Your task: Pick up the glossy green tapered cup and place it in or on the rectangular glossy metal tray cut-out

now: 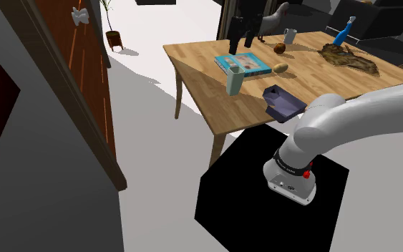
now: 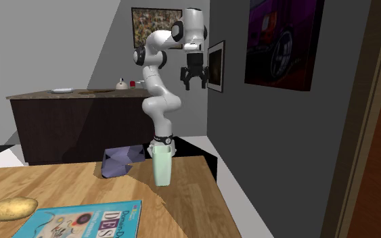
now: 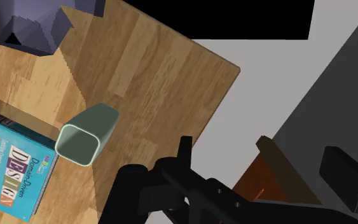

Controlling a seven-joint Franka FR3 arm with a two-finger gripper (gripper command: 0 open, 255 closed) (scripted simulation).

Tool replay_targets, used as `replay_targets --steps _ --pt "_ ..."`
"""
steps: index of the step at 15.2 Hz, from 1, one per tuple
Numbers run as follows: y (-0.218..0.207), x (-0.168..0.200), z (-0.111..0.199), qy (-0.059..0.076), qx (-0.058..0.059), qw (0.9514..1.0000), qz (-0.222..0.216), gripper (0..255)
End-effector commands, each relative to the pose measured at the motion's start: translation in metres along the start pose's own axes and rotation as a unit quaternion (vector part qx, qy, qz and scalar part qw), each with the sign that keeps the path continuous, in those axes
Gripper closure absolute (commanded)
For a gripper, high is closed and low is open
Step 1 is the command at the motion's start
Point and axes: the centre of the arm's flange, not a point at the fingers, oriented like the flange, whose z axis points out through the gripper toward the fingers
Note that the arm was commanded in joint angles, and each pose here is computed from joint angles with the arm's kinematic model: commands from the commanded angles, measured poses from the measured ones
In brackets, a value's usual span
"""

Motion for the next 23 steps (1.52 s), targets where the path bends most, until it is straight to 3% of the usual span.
replay_targets --steps 1,23 --pt "0.0 0.0 0.0 0.0 0.0 1.0 0.0 0" --pt "0.19 0.105 0.184 -0.013 -0.035 0.9988 -0.033 0"
